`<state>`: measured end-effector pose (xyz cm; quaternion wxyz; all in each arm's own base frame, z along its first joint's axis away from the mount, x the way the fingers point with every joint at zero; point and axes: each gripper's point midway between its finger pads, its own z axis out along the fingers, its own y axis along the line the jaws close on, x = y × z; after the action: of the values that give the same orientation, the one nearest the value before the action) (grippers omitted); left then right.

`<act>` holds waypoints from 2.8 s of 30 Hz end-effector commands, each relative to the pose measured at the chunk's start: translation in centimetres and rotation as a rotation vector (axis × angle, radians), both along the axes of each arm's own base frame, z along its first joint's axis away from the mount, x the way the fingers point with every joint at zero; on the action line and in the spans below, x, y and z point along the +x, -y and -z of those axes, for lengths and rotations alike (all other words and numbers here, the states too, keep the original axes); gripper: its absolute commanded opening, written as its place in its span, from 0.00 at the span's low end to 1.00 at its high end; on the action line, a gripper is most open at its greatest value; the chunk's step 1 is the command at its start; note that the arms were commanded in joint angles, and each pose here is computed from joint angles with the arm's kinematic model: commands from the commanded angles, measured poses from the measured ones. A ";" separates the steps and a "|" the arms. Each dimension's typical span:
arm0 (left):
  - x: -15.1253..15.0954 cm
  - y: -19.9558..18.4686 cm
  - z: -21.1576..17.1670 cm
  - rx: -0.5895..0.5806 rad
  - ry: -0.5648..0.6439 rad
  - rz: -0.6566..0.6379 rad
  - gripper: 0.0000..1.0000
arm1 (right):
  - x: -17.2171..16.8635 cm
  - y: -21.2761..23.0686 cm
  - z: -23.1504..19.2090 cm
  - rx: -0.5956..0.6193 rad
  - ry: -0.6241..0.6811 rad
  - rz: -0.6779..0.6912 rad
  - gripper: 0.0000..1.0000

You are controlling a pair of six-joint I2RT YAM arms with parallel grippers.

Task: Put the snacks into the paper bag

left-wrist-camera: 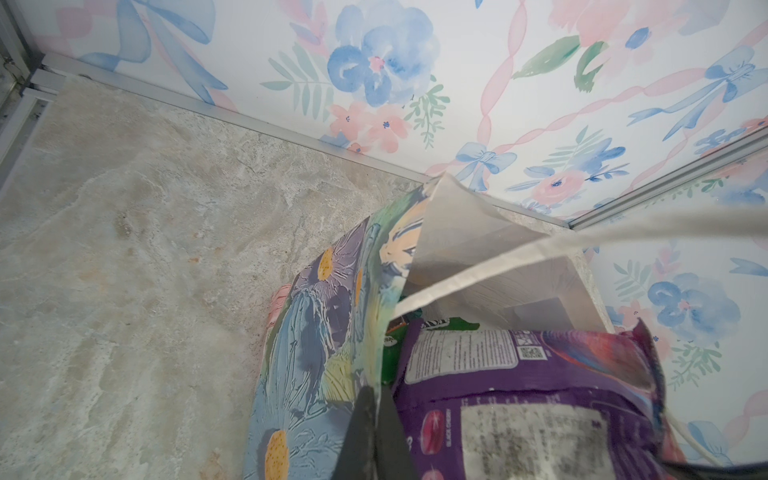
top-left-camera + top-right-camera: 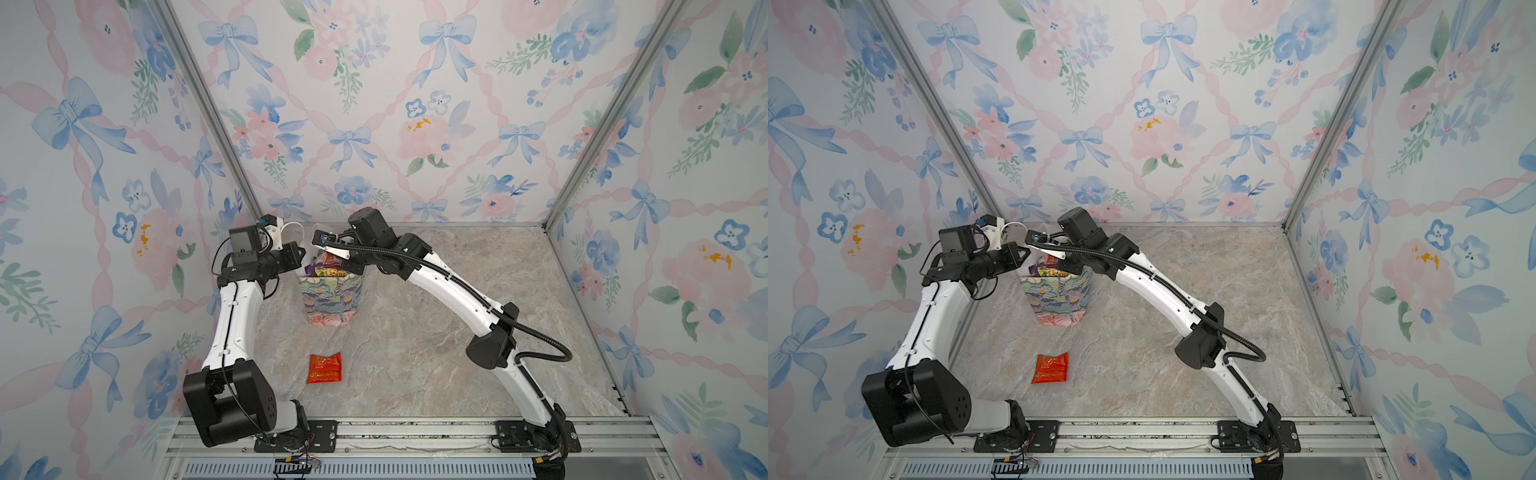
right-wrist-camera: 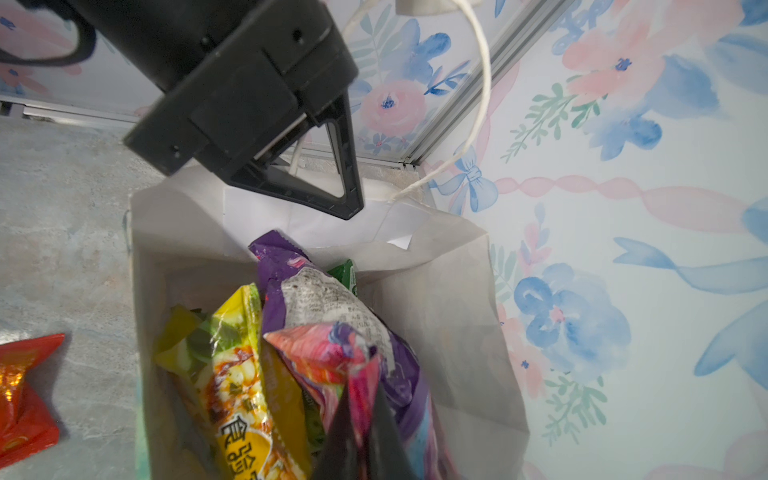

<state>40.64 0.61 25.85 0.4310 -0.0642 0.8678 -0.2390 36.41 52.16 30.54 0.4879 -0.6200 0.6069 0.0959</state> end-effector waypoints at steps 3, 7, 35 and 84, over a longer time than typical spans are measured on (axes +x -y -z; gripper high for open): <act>-0.1 0.0 0.9 -0.024 -0.033 -0.001 0.00 | -1.3 -0.3 -3.3 0.049 0.055 -0.007 0.00; -0.1 0.0 0.9 -0.027 -0.032 0.001 0.00 | -1.4 0.3 -4.4 0.025 0.114 0.015 0.00; -0.1 0.5 0.8 -0.050 -0.033 0.020 0.00 | 1.3 2.6 -8.8 -0.008 0.383 0.295 0.00; -0.1 0.4 1.0 -0.046 -0.038 0.017 0.00 | 2.9 15.3 0.4 0.448 -0.804 0.603 0.58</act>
<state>40.59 0.10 26.03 0.4284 -0.0612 0.8645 -0.2558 39.25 34.91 29.37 0.3499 -0.2181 0.8739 0.2576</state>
